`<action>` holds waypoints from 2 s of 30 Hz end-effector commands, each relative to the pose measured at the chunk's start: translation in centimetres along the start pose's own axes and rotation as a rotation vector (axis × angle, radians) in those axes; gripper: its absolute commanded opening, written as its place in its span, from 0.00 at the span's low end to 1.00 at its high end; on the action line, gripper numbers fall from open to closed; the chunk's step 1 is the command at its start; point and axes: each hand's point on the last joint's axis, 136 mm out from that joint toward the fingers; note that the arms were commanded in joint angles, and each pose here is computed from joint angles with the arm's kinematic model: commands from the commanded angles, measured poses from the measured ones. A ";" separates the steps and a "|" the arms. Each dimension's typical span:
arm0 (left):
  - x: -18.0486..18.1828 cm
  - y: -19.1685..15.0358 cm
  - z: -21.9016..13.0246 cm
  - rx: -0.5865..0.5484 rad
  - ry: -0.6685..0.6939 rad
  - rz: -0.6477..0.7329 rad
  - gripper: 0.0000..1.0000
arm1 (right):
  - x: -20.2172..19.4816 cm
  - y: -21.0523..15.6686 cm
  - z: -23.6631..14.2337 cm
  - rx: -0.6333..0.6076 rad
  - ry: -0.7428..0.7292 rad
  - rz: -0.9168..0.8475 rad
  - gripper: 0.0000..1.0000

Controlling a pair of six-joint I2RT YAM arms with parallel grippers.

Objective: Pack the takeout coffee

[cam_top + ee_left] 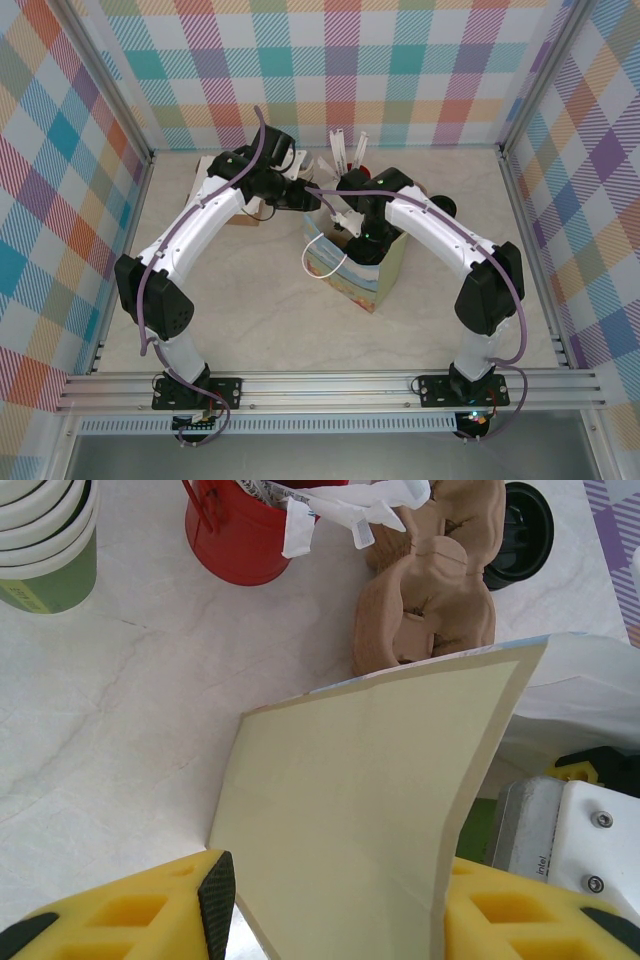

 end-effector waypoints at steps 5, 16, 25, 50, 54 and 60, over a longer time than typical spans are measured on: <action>0.3 0.4 -0.3 -0.001 -0.002 0.000 0.49 | 0.1 -0.4 0.0 0.029 0.011 -0.005 0.84; 0.3 0.4 -0.2 -0.001 -0.004 -0.001 0.49 | 0.0 -0.4 0.0 0.032 0.008 -0.003 0.84; 0.2 0.5 -0.3 -0.003 -0.005 -0.002 0.49 | 0.0 -0.5 0.0 0.032 0.006 -0.004 0.84; 0.3 0.3 0.0 0.003 -0.007 -0.010 0.49 | -0.1 -0.5 -0.1 0.034 0.005 -0.003 0.84; 0.2 0.3 -0.1 0.001 -0.008 -0.009 0.49 | -0.1 -0.6 -0.1 0.038 0.005 -0.004 0.84; 0.3 0.3 0.0 0.002 -0.006 -0.009 0.49 | -0.4 -0.8 -0.1 0.043 -0.010 -0.009 0.84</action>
Point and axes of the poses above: each hand's point on the last joint's axis, 136 mm out from that joint toward the fingers, its own z axis out along the fingers, its own x axis along the line the jaws close on, y = z × x, and after that the axes turned 14 degrees about z, right-handed
